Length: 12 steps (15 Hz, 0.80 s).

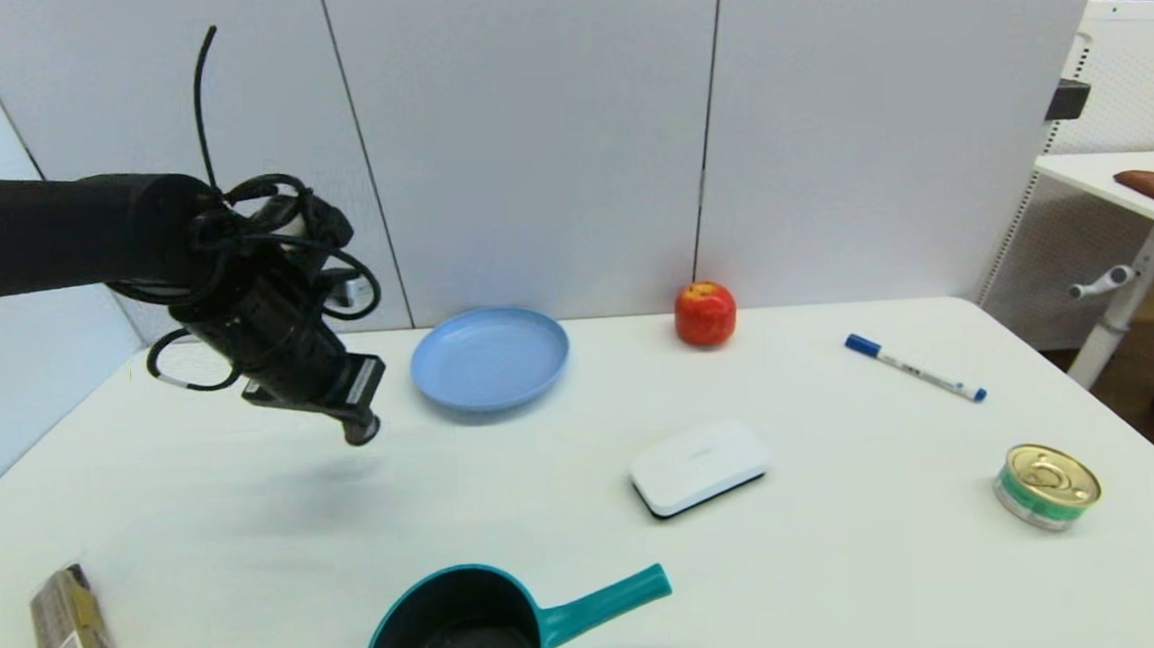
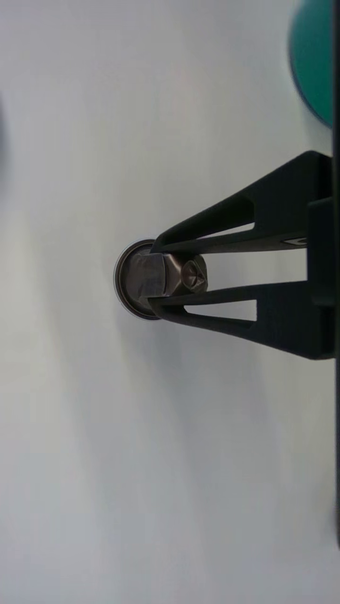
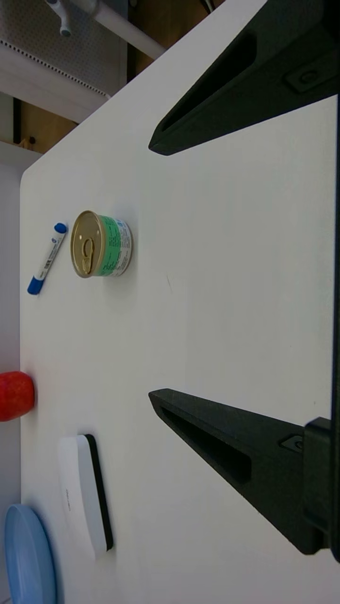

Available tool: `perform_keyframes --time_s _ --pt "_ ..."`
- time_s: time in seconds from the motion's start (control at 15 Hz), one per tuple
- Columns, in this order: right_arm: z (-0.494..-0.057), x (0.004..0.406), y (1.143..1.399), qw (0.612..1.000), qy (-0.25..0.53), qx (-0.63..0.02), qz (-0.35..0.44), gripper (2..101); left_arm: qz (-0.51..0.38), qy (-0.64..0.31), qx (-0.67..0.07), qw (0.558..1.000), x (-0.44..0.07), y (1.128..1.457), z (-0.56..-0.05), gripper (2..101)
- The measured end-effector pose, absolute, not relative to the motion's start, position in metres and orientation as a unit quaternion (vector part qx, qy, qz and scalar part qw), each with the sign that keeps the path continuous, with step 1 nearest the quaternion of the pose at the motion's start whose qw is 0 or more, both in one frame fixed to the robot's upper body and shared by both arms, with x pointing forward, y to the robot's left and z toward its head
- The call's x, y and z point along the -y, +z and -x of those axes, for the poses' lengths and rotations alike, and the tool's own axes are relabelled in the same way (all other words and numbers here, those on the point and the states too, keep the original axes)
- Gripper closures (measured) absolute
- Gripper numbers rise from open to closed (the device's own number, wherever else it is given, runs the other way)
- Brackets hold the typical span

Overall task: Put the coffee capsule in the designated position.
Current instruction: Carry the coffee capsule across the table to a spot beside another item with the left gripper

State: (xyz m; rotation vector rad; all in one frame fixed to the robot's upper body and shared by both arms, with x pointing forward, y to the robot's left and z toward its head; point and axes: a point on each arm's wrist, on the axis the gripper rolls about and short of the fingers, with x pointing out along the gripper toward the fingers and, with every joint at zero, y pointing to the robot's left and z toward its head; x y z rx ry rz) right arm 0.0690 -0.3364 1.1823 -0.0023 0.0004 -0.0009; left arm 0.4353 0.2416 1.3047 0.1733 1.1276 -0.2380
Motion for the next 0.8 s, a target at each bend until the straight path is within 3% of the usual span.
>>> perform_keyframes --time_s 0.27,0.53,0.8 --pt "-0.069 0.336 1.182 1.0 0.0 0.0 0.001 4.3 -0.088 -0.156 -0.485 0.856 -0.192 1.297 -0.452 89.8" --pt "-0.069 0.336 1.182 1.0 0.0 0.0 0.001 4.3 -0.09 -0.185 -0.501 0.841 -0.147 1.277 -0.444 89.8" --pt "-0.069 0.336 1.182 1.0 0.0 0.0 0.001 4.3 -0.101 -0.196 -0.51 0.831 -0.134 1.267 -0.441 89.8"
